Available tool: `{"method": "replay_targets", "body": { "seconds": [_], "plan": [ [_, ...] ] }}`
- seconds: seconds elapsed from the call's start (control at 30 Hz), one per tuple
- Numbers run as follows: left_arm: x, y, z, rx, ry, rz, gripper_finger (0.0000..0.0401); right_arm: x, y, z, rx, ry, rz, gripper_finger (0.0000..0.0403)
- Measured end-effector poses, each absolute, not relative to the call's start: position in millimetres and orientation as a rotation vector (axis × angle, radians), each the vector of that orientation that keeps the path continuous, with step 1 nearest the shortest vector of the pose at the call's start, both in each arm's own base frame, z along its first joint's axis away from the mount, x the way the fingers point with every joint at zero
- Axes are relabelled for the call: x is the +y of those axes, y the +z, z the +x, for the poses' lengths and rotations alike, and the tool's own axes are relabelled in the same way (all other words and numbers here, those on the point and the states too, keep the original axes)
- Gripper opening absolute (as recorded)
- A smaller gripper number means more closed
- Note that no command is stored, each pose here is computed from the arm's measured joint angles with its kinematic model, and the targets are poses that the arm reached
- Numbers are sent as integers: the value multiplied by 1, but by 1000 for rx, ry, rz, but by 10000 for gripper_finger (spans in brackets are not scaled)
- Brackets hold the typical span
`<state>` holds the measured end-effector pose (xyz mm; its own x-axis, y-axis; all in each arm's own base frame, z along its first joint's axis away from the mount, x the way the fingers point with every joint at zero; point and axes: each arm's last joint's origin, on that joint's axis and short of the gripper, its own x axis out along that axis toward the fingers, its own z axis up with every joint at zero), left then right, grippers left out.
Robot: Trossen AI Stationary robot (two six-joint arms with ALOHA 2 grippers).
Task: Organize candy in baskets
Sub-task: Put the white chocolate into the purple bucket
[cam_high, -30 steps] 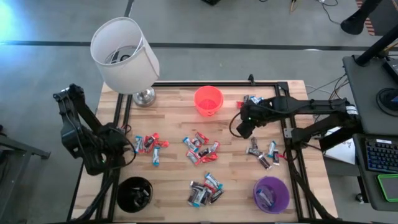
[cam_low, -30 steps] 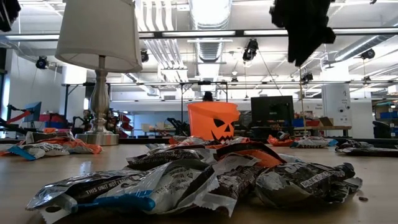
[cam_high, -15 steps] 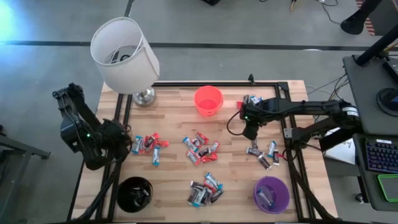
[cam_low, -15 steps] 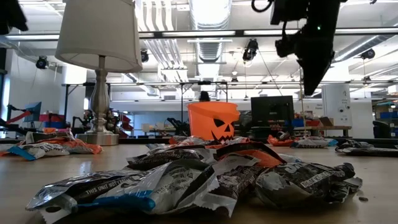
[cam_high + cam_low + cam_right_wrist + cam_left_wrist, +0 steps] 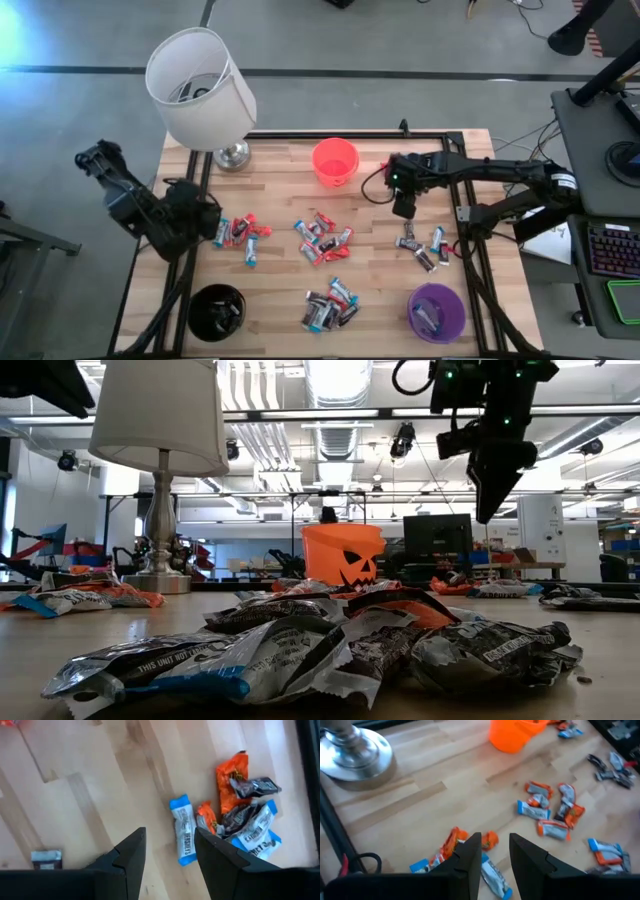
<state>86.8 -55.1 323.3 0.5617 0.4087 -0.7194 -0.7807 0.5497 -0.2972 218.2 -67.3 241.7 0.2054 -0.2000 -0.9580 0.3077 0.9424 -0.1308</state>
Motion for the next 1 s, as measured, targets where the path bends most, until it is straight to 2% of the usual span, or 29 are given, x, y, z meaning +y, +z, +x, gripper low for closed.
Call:
{"method": "replay_targets", "body": {
  "seconds": [0.2,0.43,0.8,1.0],
  "plan": [
    [-49,323,91,643,803,-614,81,-79,224,210,1332,-294,147,160],
    [-48,323,91,650,805,-593,81,-89,210,201,1317,-232,320,160],
    [-48,323,92,671,783,-542,81,-100,206,197,1303,-185,211,160],
    [-49,324,93,678,752,-518,81,-99,192,196,1312,-162,216,160]
  ]
}}
